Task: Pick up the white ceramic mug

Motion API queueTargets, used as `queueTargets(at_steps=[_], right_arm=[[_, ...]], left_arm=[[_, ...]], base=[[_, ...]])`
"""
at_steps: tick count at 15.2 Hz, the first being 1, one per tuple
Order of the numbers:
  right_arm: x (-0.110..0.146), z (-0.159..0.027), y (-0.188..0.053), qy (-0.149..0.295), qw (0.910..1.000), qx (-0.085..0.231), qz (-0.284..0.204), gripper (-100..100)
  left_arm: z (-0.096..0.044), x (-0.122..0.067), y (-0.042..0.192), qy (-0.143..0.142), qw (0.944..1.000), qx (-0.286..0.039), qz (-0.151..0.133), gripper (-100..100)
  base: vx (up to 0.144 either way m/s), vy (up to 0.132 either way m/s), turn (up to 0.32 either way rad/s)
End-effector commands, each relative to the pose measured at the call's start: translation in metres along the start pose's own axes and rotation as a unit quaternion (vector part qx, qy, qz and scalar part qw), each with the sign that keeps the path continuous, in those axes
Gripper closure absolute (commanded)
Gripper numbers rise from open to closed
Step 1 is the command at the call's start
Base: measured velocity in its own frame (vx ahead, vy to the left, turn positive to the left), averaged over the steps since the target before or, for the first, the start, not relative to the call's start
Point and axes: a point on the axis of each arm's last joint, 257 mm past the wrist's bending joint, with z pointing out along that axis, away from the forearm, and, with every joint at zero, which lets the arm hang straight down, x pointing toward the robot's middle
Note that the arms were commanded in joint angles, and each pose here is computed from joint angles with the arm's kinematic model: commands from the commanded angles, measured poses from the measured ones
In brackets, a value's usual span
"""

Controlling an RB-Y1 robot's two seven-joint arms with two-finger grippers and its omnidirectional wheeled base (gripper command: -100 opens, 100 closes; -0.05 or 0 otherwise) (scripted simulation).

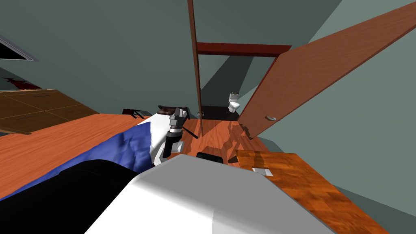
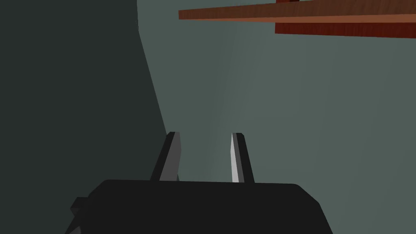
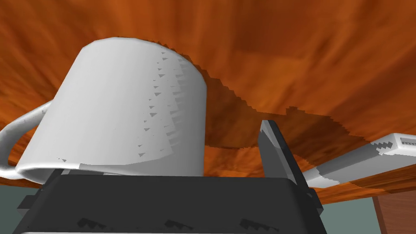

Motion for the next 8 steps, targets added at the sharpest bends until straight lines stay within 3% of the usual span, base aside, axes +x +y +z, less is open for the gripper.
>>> queueTargets(at_steps=[1, 5, 8], right_arm=[[0.003, -0.001, -0.002, 0.001, 0.9997, 0.002, 0.022, -100], [0.003, -0.001, -0.002, 0.001, 0.9988, 0.002, 0.049, -100], [-0.003, 0.002, 0.015, -0.007, 0.9989, 0.001, 0.047, -100]], left_arm=[[0.000, 0.000, 0.000, 0.000, 1.0000, 0.000, 0.000, 0], [0.000, 0.000, 0.000, 0.000, 1.0000, 0.000, 0.000, 0], [0.000, 0.000, 0.000, 0.000, 1.0000, 0.000, 0.000, 0]], base=[[-0.009, 0.025, 0.093], [-0.002, 0.008, 0.033], [-0.029, 0.014, 0.031]])
